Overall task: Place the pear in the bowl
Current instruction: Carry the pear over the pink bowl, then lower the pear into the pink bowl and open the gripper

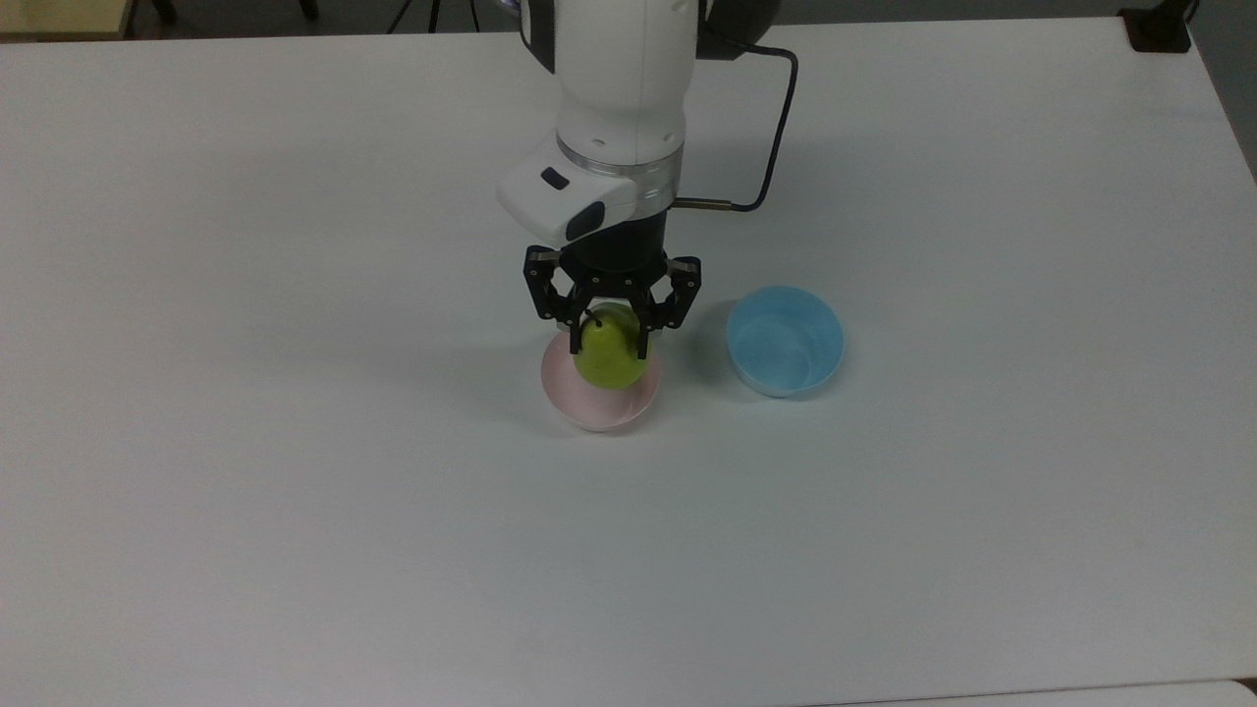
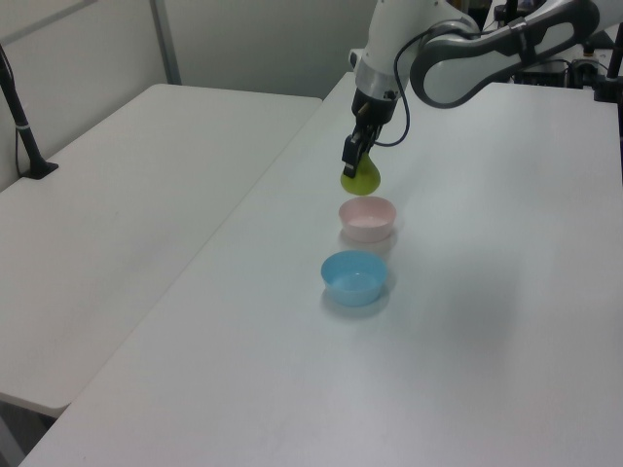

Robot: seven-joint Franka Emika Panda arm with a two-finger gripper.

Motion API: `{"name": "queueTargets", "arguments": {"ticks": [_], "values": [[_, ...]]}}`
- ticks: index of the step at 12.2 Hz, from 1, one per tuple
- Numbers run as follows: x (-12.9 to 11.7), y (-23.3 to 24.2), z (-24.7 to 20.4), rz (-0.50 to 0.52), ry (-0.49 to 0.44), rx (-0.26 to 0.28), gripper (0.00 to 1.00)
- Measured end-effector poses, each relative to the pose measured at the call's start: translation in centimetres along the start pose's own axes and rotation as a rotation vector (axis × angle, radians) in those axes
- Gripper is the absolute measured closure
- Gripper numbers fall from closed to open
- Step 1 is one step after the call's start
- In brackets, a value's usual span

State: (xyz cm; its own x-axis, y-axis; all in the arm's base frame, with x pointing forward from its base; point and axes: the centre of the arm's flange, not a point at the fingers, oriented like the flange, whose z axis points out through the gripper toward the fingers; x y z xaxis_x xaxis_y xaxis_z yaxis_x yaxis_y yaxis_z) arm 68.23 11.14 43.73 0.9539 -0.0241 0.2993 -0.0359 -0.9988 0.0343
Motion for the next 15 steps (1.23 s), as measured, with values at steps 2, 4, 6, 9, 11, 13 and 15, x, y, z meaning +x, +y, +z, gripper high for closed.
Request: {"name": "queueTargets", "arguments": {"ticks": [2,4,6,9,11,13,15], "values": [[-0.6,-0.2,1.9,-0.003,-0.03,-0.005,0.43],[-1.3,-0.2,4.2,-0.023,-0.064,-0.029,0.43],[-1.8,-0.2,5.9,-0.037,-0.087,-0.045,0.43],[-2.0,-0.3,6.8,-0.039,-0.093,-0.045,0.43],[-2.0,-0.4,7.5,-0.041,-0.085,-0.04,0.43],[-2.1,-0.4,7.9,-0.041,-0.083,-0.039,0.43],[-2.1,-0.4,8.0,-0.041,-0.085,-0.04,0.39]]}}
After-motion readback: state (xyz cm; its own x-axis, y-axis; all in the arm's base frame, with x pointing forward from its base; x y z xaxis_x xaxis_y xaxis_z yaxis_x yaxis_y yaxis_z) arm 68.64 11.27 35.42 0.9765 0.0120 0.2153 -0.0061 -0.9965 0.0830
